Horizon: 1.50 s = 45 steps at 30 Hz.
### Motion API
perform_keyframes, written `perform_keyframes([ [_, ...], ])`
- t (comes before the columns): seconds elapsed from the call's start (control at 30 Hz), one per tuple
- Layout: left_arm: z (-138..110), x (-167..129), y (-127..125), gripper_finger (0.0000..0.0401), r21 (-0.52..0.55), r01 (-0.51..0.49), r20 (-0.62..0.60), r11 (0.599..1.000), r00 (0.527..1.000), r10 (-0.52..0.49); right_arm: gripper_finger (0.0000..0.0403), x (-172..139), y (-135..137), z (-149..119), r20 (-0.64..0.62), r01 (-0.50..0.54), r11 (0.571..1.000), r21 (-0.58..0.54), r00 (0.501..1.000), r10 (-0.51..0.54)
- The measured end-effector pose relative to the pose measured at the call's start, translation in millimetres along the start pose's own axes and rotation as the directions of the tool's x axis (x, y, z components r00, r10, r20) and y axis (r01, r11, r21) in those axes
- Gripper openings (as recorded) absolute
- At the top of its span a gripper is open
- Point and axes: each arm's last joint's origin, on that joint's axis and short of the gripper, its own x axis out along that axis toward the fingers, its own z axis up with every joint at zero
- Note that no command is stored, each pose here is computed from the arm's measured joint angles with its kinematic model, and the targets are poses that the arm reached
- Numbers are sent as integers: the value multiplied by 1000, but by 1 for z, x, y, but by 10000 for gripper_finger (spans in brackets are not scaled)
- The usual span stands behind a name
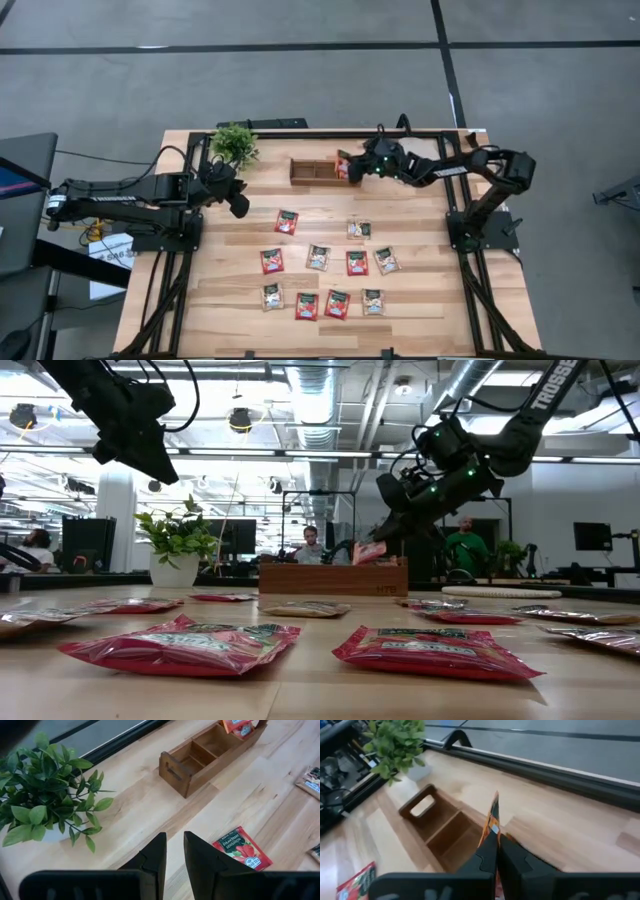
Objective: Pick & Place Tea
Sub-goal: Put the orange tea bag into the right section of the wooden organizer
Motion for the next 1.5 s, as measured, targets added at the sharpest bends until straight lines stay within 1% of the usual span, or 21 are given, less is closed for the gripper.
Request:
perform_keyframes([
  [0.07,0,0,0,60,-4,0,0,1000,1000,0,0,0,-3,0,-7,12,1000,4,1000,-12],
  [0.17,0,0,0,60,-5,0,0,1000,1000,0,0,-2,-7,3,-22,-5,1000,10,1000,6],
  [0.33,0,0,0,60,-11,8,-4,1000,1000,-8,0,-11,-9,1,-102,19,999,-40,994,-23],
  [0.4,0,0,0,60,-11,8,-4,1000,1000,-8,0,-14,-8,3,-105,19,998,-62,994,-26],
  [0.53,0,0,0,60,-12,9,-4,1000,1000,-9,0,-13,-10,3,-100,38,997,-71,994,-45],
  [0.7,1,0,-1,60,-20,14,4,1000,1000,-14,0,-12,-9,1,-102,37,995,-92,994,-47],
  [0.97,4,0,-2,60,-36,30,28,999,999,-29,2,-12,-10,3,-91,36,995,-93,995,-44],
  [1.07,4,0,-2,60,-36,30,29,999,999,-29,14,-12,-10,3,-91,36,995,-94,995,-44],
  [1.3,4,0,-2,60,-36,31,29,999,999,-30,64,-12,-10,3,-90,37,993,-108,995,-47],
  [1.4,4,0,-2,60,-36,31,29,999,999,-30,74,-12,-10,3,-89,38,993,-109,995,-48],
  [1.5,4,0,-2,60,-36,31,29,999,999,-30,77,-12,-11,3,-76,71,991,-112,994,-80],
])
